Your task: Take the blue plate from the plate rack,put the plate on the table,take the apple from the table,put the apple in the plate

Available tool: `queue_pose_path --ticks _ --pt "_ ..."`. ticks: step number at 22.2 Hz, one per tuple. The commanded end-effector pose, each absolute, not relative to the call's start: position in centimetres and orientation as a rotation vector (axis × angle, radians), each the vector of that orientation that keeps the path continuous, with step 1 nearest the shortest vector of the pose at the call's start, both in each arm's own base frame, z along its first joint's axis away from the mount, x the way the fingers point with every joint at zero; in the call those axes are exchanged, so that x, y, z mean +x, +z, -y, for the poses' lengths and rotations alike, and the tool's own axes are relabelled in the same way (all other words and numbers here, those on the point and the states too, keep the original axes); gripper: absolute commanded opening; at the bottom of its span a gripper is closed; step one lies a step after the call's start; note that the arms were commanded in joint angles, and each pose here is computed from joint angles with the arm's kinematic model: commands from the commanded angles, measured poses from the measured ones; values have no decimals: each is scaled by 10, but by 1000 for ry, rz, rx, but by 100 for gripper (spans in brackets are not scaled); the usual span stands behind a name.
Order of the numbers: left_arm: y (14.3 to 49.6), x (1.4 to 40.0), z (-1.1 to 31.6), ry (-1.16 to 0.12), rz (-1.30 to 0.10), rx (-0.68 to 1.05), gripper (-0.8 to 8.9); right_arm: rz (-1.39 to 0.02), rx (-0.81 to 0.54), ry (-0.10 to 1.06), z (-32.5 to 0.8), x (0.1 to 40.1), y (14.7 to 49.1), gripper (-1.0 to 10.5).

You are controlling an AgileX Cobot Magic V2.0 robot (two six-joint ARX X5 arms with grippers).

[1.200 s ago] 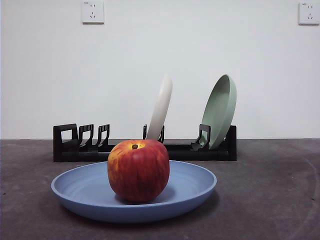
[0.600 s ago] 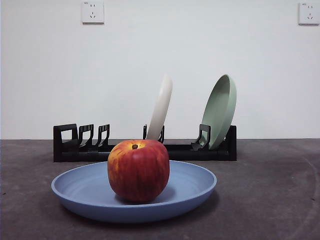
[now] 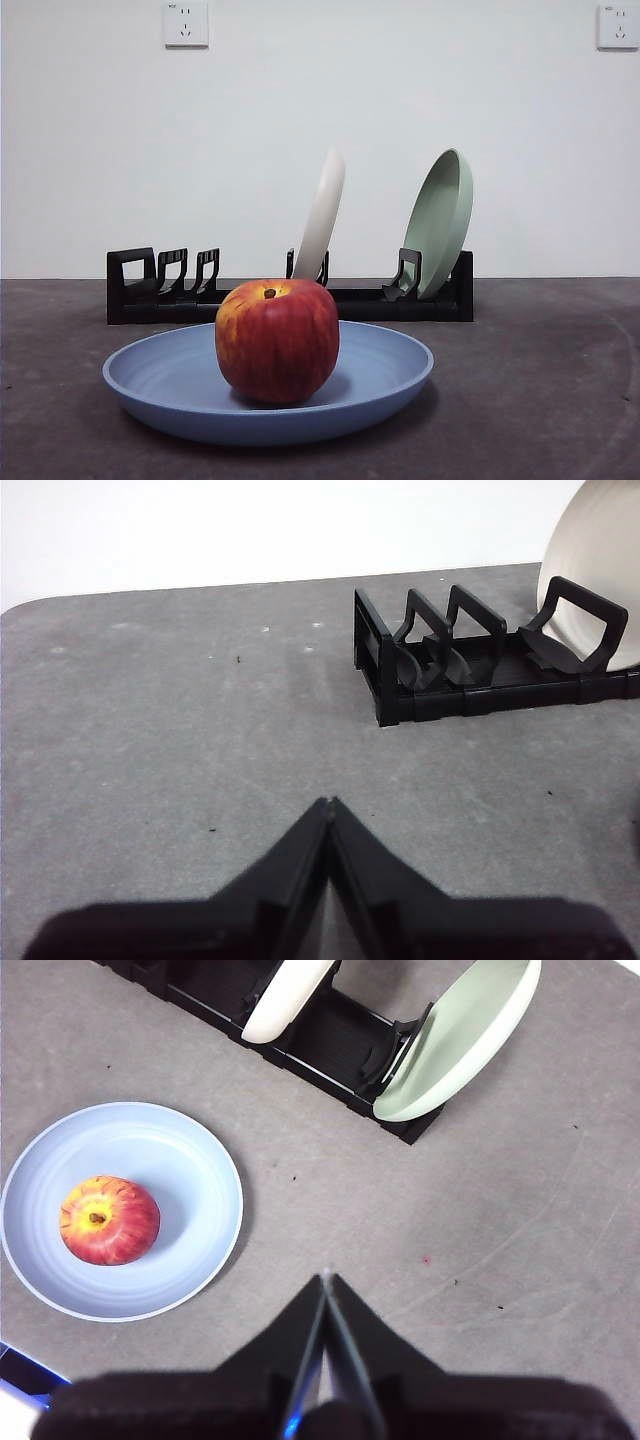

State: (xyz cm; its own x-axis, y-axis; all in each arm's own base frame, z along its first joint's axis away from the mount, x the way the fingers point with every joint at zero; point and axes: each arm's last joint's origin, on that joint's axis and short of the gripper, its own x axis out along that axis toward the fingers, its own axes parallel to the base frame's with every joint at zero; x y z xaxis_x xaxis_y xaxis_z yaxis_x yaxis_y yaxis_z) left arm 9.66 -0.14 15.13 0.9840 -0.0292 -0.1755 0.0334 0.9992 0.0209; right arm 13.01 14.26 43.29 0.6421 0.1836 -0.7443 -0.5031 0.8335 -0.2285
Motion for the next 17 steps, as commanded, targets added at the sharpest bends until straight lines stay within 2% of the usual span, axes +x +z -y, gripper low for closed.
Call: queue_pose_path --ticks 1,3,7,10,12,15,17 --pt "148 97 1 -33 -180 17 -4 -792 -451 403 -142 130 432 1" --pt "148 97 1 -33 -180 17 -4 -787 -441 410 -142 130 433 1" --pt "148 97 1 -33 -180 17 -4 -773 -445 306 -123 143 436 1" --pt "148 97 1 -33 -180 17 -4 -718 -386 230 -111 159 440 1" --pt "148 97 1 -33 -180 17 -4 -613 -320 211 -103 171 444 1" --pt "148 97 1 -33 -180 18 -4 -369 -247 324 -86 177 441 1" --pt "148 97 1 -33 -180 18 -4 -248 -240 363 -69 168 423 1"
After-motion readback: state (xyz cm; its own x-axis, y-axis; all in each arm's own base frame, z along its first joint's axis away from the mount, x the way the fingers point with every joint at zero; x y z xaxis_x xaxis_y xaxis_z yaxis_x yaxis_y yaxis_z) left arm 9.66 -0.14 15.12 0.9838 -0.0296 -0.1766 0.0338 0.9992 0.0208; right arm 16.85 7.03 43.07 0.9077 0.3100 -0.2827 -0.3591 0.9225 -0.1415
